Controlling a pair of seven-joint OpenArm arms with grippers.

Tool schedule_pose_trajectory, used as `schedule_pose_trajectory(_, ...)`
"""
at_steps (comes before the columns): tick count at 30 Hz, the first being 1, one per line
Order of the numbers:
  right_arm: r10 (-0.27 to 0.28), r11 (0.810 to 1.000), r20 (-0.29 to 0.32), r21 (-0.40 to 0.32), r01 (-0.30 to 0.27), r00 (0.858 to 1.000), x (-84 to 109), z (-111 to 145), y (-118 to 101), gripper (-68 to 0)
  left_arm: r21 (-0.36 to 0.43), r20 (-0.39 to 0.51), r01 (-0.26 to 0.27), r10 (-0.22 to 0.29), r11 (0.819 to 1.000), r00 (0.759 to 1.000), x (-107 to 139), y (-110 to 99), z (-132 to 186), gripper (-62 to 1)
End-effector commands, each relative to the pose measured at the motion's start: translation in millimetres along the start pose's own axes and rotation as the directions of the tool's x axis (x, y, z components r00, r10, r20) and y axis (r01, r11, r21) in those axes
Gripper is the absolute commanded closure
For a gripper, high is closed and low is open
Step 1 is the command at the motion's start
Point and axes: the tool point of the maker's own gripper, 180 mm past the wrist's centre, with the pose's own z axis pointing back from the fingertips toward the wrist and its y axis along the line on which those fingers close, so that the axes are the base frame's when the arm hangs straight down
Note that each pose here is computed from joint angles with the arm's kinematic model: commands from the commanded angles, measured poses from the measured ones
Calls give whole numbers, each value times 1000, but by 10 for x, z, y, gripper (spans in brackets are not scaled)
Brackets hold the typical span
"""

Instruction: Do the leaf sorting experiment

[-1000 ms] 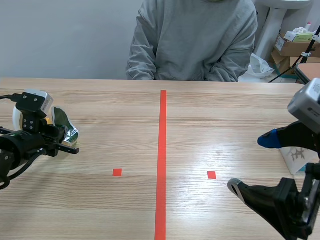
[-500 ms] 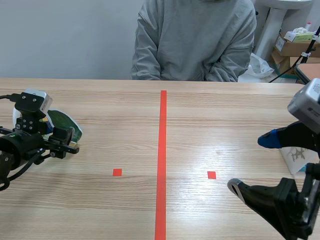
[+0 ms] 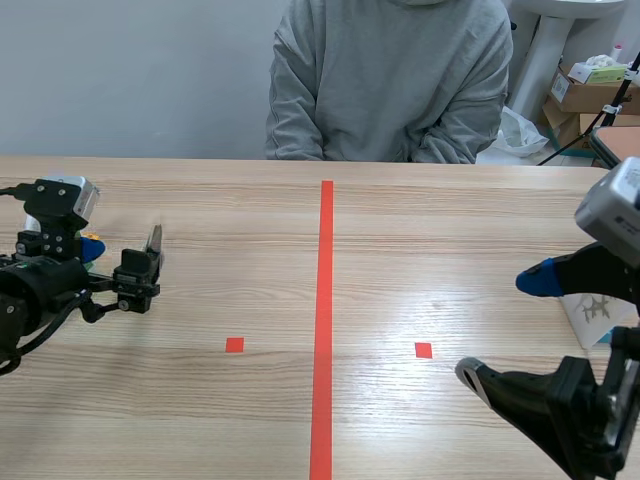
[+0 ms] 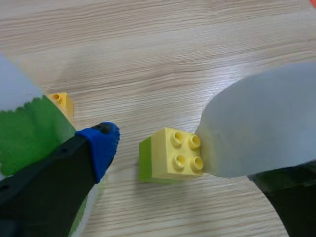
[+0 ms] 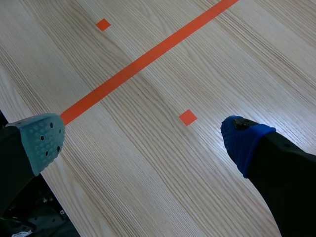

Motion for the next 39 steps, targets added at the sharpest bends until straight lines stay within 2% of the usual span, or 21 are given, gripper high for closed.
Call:
schedule_pose_trajectory(1,19,1000,26,-9,-19,999,87,22,-51,-679,-10,64,10,-9,1000,998,268,-15,-7,-513)
schedule_pose_trajectory(6,20,1000,26,-9,-19,999,86,22,-51,-679,-32,94,19,-15,999,995,457,-71,53,-527)
schedule_pose_trajectory(14,19,1000,26,-9,-19,999,87,22,-50,-679,-59,164,90,-79,994,983,748,-176,265,-517)
schedule_pose_trajectory(17,19,1000,26,-9,-19,999,87,22,-51,-679,-98,193,127,-106,987,975,864,-284,377,-472)
schedule_pose_trajectory(19,19,1000,26,-9,-19,999,87,22,-51,-679,-147,218,139,-105,979,970,955,-398,478,-458)
schedule_pose_trajectory(21,20,1000,26,-9,-19,999,86,22,-51,-679,-205,242,165,-114,965,964,1017,-535,594,-458)
schedule_pose_trajectory(24,20,1000,26,-9,-19,999,86,22,-51,-679,-291,268,179,-100,940,958,1072,-732,785,-467)
schedule_pose_trajectory(28,20,1000,26,-9,-19,999,86,22,-51,-679,-417,287,204,-84,886,954,1086,-1026,1069,-477)
schedule_pose_trajectory(32,19,1000,26,-9,-19,999,87,22,-50,-679,-500,291,201,-55,842,955,1093,-1257,1334,-587)
schedule_pose_trajectory(35,19,1000,26,-9,-19,999,87,22,-50,-679,-554,287,192,-31,810,957,1090,-1423,1527,-601)
schedule_pose_trajectory(39,19,1000,26,-9,-19,999,87,22,-50,-679,-591,285,191,-18,784,958,1095,-1586,1727,-601)
